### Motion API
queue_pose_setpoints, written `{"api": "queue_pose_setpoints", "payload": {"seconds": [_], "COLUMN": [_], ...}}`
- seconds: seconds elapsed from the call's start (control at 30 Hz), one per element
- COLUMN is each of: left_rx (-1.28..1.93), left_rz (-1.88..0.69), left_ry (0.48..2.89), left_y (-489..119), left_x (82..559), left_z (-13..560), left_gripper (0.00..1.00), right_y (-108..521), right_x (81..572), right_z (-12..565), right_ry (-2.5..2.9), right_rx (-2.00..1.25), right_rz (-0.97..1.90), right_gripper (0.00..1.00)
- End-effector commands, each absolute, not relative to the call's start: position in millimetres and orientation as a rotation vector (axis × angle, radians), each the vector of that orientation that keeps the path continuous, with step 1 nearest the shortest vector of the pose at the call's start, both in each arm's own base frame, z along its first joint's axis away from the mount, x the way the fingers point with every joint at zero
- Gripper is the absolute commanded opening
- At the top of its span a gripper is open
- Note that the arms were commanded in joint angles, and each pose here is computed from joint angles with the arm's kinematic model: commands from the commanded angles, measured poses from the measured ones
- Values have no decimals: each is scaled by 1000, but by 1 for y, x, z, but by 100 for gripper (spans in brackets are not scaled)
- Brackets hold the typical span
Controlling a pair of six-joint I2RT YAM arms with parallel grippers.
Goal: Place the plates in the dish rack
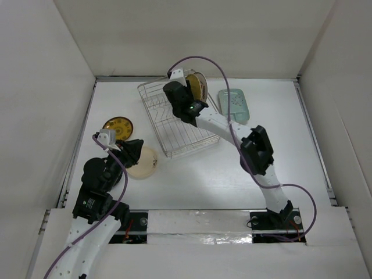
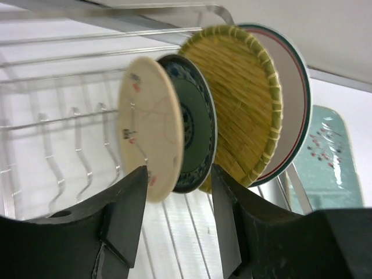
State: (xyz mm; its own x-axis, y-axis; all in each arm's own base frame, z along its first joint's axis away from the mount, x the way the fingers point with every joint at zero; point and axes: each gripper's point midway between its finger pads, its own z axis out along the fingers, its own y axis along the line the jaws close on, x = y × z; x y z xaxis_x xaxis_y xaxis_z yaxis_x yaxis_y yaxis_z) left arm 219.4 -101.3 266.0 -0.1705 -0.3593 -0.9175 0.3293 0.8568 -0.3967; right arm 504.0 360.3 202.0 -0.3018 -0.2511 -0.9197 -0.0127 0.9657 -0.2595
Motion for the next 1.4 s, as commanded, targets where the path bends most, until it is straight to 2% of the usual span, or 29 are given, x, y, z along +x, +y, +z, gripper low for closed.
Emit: {"api": "queue_pose_setpoints", "payload": {"seconds": [0.0, 0.03, 0.07, 0.1, 0.13, 0.17, 0.2, 0.27, 0.3, 0.33, 0.43, 0.57, 0.6, 0.63, 0.67, 0.7, 0.73, 0.77, 0.93, 1.13, 1.3, 1.37], "left_rx": [-19, -19, -20, -22, -20, -20, -22, -17, -17, -17, -13, -12, -13, -15, -17, -17, -16, -13, -12, -14, -24, -25], "left_rz": [-618, -617, -616, -617, -616, -616, -617, -620, -619, -620, -624, -625, -625, -624, -622, -622, -623, -625, -627, -622, -612, -612], "left_ry": [1606, 1611, 1609, 1608, 1608, 1606, 1608, 1608, 1610, 1605, 1604, 1598, 1595, 1591, 1590, 1589, 1591, 1590, 1588, 1586, 1577, 1574], "left_y": [-103, -103, -103, -103, -103, -103, -103, -104, -104, -104, -104, -104, -104, -103, -103, -103, -103, -103, -104, -103, -100, -99], "left_x": [221, 222, 222, 222, 222, 222, 222, 222, 222, 222, 221, 220, 219, 219, 219, 219, 219, 219, 218, 218, 218, 217], "left_z": [274, 273, 274, 274, 274, 274, 274, 274, 274, 275, 275, 276, 277, 277, 278, 278, 277, 278, 278, 279, 281, 282], "left_gripper": [15, 15, 15, 15, 15, 15, 15, 15, 15, 15, 15, 15, 15, 15, 15, 15, 15, 15, 15, 15, 15, 15], "right_y": [350, 335, 324, 314, 302, 291, 275, 222, 206, 165, 142, 86, 77, 69, 67, 55, 54, 46, 45, 58, 66, 67], "right_x": [495, 482, 483, 481, 479, 463, 464, 475, 478, 492, 504, 538, 542, 549, 549, 551, 552, 555, 551, 551, 546, 546], "right_z": [330, 382, 356, 364, 379, 369, 367, 366, 336, 330, 281, 221, 212, 190, 179, 168, 150, 143, 94, 63, 43, 41], "right_ry": [1690, 1591, 1633, 1600, 1540, 1550, 1545, 1533, 1587, 1579, 1688, 1845, 1863, 1917, 1951, 1974, 2011, 2026, 2208, 2294, 2350, 2369], "right_rx": [-57, -1, -66, -75, -58, -113, -105, -22, -8, 84, 67, 179, 197, 226, 227, 260, 279, 298, 306, 301, 288, 291], "right_rz": [165, 283, 332, 390, 462, 536, 563, 615, 634, 644, 752, 629, 620, 627, 672, 669, 668, 650, 663, 767, 834, 847], "right_gripper": [54, 54, 52, 44, 13, 0, 0, 0, 0, 0, 0, 3, 12, 43, 51, 55, 68, 72, 73, 59, 57, 53]}}
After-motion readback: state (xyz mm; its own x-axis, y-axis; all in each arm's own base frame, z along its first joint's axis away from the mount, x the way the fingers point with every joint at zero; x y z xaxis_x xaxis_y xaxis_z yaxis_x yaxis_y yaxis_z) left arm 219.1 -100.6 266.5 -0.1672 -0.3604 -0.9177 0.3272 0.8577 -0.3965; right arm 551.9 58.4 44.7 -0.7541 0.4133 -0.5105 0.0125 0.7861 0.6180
